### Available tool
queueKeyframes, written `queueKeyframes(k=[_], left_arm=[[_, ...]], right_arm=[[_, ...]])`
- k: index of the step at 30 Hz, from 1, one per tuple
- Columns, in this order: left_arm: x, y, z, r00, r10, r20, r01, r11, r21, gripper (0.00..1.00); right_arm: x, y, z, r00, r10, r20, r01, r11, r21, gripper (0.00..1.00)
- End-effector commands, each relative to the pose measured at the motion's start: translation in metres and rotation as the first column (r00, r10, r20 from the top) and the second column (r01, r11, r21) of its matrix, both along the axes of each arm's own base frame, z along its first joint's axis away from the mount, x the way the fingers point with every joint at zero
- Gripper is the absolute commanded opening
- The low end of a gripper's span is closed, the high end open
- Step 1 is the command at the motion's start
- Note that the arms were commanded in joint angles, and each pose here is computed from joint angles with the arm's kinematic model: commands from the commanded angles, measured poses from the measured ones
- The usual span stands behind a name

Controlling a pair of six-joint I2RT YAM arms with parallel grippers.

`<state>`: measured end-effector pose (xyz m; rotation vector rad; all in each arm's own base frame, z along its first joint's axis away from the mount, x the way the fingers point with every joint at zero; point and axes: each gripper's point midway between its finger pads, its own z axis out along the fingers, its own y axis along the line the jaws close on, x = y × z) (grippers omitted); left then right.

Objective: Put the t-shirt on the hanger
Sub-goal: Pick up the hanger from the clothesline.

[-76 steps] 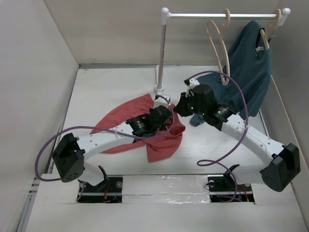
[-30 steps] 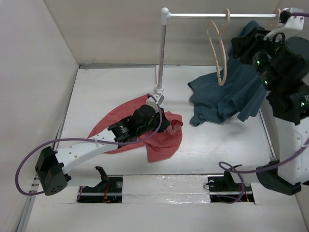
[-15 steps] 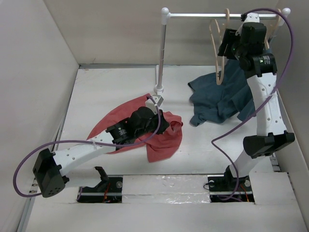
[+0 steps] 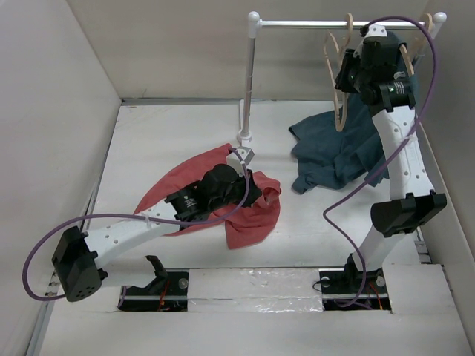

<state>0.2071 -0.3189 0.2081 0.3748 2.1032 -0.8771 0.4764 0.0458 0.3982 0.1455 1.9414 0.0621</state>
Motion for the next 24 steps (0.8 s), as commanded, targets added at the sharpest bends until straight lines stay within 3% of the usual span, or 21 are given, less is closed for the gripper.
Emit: queueKeyframes(k=[1,2,3,5,16,24], left_arm=[[0.005,-0.01,0.019,0.998,-0.022,0.055,0.024,0.999,-0.045,0.0],[0.006,-0.011,0.02,0.998,-0.022,0.057,0.025,0.999,-0.045,0.0],[0.006,-0.011,0.02,0.998,-0.022,0.059,0.025,0.999,-0.043,0.0],[0.007,-0.011,0.018,0.998,-0.022,0.06,0.024,0.999,-0.039,0.0],[0.018,-0.004,0.021,0.998,0.007,0.06,-0.004,0.999,-0.047,0.0],[0.029,0.003,0.029,0.996,0.033,0.077,-0.029,0.999,-0.042,0.0]], right_arm=[[0.006,0.008,0.011,0.999,-0.002,0.053,0.002,1.0,-0.011,0.33],[0.006,0.007,0.011,0.999,-0.006,0.052,0.007,1.0,-0.012,0.27],[0.006,0.007,0.011,0.998,-0.01,0.055,0.011,1.0,-0.015,0.1],[0.005,0.007,0.017,0.998,-0.005,0.065,0.006,1.0,-0.013,0.0],[-0.025,0.017,0.087,0.969,0.061,0.241,-0.066,0.998,0.012,0.0],[-0.055,0.021,0.072,0.97,0.101,0.221,-0.112,0.993,0.034,0.0]])
